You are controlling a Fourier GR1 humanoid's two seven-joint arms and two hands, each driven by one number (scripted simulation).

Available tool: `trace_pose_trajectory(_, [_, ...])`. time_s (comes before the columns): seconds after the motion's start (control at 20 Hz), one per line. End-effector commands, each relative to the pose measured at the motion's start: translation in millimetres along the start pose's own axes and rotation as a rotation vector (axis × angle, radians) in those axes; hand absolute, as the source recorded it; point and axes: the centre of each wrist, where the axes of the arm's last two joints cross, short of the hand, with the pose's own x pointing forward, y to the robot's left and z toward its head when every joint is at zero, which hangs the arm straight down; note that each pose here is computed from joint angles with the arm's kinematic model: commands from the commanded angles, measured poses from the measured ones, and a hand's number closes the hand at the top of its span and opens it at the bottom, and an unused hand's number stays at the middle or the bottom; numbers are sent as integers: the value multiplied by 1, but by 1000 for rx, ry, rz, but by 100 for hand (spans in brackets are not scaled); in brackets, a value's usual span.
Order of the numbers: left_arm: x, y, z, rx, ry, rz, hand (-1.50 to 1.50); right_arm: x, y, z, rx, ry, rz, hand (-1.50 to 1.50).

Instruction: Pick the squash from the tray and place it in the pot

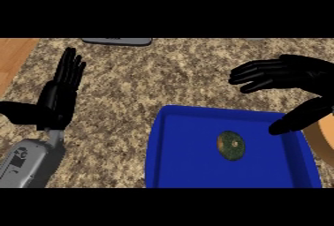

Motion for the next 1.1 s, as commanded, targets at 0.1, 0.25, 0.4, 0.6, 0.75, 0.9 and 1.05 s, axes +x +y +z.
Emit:
trace_pose_trajectory(0.1, [-2,-6,-4,4,21,20,0,-6,3,-2,332,-84,79,-150])
trace_pose_trajectory(0.25, [-12,5,-1,27,39,4,0,-17,18,2,386,-102,100,-150])
trace_pose_trajectory(0.4, [8,8,-15,16,16,3,0,-34,33,-6,453,-71,145,-150])
trace_pose_trajectory(0.6, [3,13,-2,33,39,-6,0,-54,53,-1,501,-27,156,-150])
trace_pose_trajectory(0.75, [-4,19,10,43,25,-4,0,-51,50,2,527,0,137,-150])
trace_pose_trajectory(0.9, [-4,15,4,48,32,-20,0,-64,73,-4,566,-7,132,-150])
trace_pose_trajectory(1.05, [6,25,7,43,39,-12,0,-67,93,6,576,-34,138,-150])
